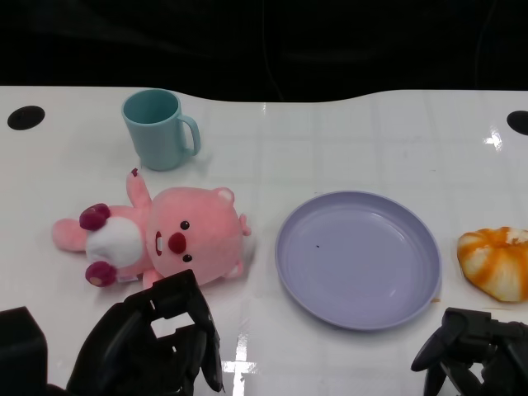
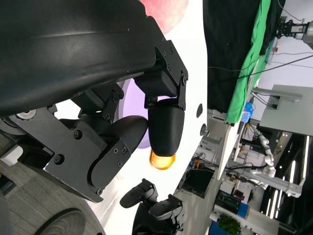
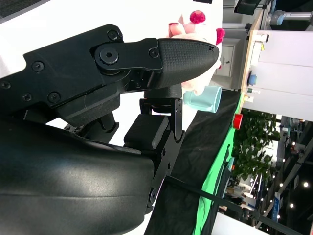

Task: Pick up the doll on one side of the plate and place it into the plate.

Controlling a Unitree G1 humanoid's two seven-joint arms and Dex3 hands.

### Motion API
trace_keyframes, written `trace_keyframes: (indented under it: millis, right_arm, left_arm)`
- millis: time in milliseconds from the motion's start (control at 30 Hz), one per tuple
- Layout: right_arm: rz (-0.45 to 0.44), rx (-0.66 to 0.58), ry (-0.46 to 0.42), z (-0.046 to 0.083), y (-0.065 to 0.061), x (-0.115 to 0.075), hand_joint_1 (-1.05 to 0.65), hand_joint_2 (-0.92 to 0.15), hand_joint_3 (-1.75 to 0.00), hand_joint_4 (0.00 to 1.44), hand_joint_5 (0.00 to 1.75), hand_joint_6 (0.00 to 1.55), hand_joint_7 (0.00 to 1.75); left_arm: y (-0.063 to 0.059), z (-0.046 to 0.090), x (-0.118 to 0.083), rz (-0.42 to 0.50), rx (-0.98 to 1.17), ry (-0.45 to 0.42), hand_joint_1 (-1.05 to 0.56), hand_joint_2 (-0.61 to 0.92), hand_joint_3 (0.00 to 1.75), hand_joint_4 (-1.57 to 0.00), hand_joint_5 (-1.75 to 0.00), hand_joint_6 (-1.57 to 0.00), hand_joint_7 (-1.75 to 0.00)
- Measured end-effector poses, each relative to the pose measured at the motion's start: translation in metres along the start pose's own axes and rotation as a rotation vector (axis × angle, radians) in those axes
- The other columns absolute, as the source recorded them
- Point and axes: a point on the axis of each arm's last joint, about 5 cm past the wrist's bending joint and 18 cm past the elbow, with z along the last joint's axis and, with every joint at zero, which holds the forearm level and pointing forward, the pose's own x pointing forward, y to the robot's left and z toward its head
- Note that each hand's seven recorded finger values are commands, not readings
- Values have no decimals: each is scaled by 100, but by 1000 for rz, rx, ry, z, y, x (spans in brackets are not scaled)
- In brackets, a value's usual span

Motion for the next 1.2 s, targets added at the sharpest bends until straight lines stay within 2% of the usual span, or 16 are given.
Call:
trace_keyframes:
  millis: [933, 1033, 1100, 1200]
  right_arm:
    - [-7, 5, 9, 1, 0, 1, -95, -92, -43, 95, 142, 93, 109]
    - [-5, 5, 9, 1, 1, 1, -94, -92, -43, 95, 142, 93, 109]
    - [-4, 5, 9, 1, 1, 1, -94, -92, -43, 95, 142, 93, 109]
    - [-2, 4, 9, 1, 1, 1, -94, -92, -42, 94, 142, 92, 110]
  left_arm:
    - [0, 0, 0, 1, 2, 2, -18, 42, 137, -85, -173, -78, -156]
    - [1, 1, 0, 7, -1, -3, -21, 42, 130, -84, -167, -77, -149]
    - [2, 1, -1, 11, -7, -10, -23, 47, 118, -80, -163, -76, -133]
    - [2, 1, -1, 17, -16, -20, -25, 49, 111, -76, -154, -76, -118]
